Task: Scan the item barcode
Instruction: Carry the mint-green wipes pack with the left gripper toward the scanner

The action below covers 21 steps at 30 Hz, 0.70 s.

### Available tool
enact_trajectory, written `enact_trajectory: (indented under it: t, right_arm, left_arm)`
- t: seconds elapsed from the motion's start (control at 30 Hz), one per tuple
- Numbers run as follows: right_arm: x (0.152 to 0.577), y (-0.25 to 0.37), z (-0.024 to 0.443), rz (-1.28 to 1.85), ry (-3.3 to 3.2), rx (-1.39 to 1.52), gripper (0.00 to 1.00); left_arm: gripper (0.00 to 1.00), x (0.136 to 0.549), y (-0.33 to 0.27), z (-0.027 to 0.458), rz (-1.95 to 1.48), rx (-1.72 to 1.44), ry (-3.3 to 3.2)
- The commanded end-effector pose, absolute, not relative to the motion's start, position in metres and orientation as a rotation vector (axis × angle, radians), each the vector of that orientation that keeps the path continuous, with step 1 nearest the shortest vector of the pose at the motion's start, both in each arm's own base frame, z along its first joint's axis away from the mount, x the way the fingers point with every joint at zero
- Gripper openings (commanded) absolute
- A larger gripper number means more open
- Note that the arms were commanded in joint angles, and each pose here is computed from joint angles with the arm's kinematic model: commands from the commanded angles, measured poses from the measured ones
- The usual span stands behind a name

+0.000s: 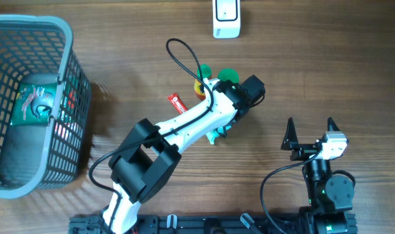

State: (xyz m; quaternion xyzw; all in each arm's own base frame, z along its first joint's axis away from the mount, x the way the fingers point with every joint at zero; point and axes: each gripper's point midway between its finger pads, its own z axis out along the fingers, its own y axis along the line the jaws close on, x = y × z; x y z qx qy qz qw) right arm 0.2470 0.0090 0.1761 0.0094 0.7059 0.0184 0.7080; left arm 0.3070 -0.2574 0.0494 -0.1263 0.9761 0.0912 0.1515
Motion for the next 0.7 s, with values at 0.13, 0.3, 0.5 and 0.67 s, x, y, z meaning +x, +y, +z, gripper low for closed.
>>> enact_trajectory:
  t: [0.13, 0.3, 0.5, 0.67]
  right_arm:
    - [0.247, 0.012, 0.178, 0.046, 1.56, 0.0, 1.0]
    - [0.247, 0.012, 0.178, 0.046, 1.56, 0.0, 1.0]
    - [0.247, 0.012, 0.178, 0.046, 1.56, 0.0, 1.0]
    - [0.247, 0.012, 0.178, 0.046, 1.56, 0.0, 1.0]
  left_arm:
    - [0.04, 0.309, -0.252, 0.075, 0.235, -0.351, 2.76]
    - [0.05, 0.311, -0.254, 0.095, 0.167, -0.363, 2.73]
    - [0.04, 0.311, -0.252, 0.105, 0.148, -0.374, 2.717]
    - [0.04, 0.303, -0.237, 0.092, 0.169, -0.663, 2.681]
